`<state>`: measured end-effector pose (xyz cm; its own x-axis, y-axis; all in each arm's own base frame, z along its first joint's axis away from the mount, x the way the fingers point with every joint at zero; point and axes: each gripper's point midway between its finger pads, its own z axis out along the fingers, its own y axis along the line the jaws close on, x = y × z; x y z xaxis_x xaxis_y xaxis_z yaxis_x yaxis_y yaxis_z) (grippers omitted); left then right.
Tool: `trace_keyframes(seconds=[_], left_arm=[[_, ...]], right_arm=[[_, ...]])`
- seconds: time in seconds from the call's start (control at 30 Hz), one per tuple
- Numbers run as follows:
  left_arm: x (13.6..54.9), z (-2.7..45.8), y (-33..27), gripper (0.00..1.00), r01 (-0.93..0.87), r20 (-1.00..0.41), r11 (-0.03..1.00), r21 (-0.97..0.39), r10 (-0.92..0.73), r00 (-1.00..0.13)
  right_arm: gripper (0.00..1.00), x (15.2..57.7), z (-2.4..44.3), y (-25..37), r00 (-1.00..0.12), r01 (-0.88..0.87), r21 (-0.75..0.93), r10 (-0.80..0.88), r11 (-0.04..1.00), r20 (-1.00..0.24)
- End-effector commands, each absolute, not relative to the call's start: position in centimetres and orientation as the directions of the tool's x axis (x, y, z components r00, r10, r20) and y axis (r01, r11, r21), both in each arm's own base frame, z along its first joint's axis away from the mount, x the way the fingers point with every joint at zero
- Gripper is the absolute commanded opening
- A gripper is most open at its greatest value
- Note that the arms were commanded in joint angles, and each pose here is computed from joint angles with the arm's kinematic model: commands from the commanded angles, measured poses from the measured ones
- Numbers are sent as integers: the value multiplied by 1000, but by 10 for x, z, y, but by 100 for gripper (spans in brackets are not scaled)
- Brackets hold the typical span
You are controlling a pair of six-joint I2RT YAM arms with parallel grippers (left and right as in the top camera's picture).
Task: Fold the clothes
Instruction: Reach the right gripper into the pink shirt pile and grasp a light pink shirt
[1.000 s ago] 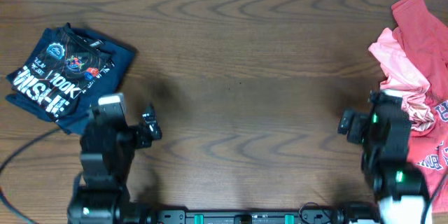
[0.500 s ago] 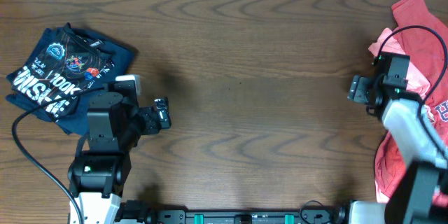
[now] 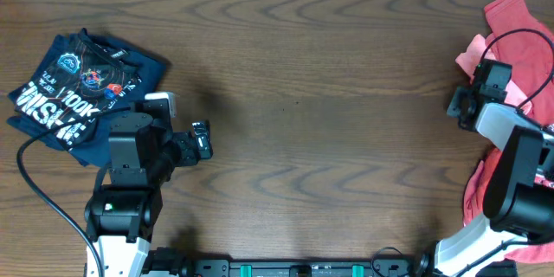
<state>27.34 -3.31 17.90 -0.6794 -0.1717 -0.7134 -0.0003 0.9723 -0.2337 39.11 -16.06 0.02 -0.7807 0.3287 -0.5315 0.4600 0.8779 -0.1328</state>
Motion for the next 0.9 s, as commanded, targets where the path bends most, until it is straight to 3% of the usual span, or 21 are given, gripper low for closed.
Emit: trace_keyframes(seconds=[0.0, 0.13, 0.23, 0.37, 0.6, 0.77, 0.83, 0.87], left_arm=[[275, 185, -33, 98, -2, -718, 969, -248, -185, -671], [276, 186, -33, 98, -2, -719, 969, -248, -185, -670], [276, 186, -33, 98, -2, -719, 969, -247, -185, -670], [276, 186, -33, 98, -2, -719, 969, -247, -185, -670], [276, 186, -33, 98, -1, -721, 969, -247, -185, -668], [276, 186, -33, 98, -1, -721, 969, -247, -185, -668], [277, 186, -33, 98, -1, -722, 969, -247, -185, -666], [277, 187, -33, 98, -1, -723, 969, -247, -185, -666]], right_arm=[[1, 409, 2, -133, -782, 370, 19, 323, 929, -534], [1, 439, 44, -59, -775, 76, 245, 212, 967, -595], [1, 441, 91, 27, -759, -212, 386, 98, 898, -644], [1, 426, 128, 126, -701, -460, 393, -54, 796, -711], [1, 404, 155, 242, -588, -634, 339, -148, 695, -795], [1, 376, 151, 272, -559, -724, 325, -243, 608, -793], [14, 380, 146, 260, -582, -688, 311, -243, 656, -776], [29, 384, 144, 252, -594, -662, 299, -239, 687, -768]])
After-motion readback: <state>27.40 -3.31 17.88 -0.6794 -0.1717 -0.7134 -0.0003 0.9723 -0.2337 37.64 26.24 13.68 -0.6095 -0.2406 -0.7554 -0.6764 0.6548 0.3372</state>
